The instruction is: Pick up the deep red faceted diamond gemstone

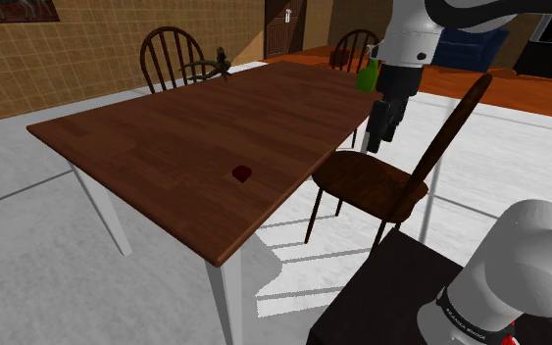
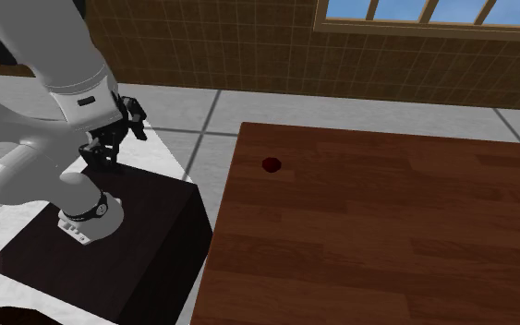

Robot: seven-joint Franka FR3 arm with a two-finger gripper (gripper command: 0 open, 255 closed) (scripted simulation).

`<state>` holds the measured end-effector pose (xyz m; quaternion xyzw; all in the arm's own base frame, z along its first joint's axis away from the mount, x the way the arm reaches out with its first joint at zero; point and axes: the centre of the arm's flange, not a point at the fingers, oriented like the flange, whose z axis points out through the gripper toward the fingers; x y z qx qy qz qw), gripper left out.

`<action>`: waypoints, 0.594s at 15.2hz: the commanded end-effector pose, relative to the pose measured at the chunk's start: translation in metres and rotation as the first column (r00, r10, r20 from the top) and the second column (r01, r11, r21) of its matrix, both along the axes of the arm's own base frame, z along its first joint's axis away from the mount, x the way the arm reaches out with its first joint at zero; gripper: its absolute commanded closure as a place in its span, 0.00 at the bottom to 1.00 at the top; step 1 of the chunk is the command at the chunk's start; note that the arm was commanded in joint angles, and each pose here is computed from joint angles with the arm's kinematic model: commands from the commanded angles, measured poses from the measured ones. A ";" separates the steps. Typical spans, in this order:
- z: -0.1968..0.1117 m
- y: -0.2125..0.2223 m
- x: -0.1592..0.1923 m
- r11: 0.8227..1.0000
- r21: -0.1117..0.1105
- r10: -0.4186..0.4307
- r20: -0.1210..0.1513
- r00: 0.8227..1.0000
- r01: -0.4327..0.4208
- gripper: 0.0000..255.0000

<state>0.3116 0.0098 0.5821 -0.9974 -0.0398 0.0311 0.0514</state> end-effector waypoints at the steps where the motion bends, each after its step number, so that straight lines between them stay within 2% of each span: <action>1: 0.000 0.000 0.000 1.000 0.000 0.000 0.000 1.000 0.000 0.00; 9: -0.033 0.064 0.077 0.999 -0.030 -0.044 0.019 0.999 0.045 0.00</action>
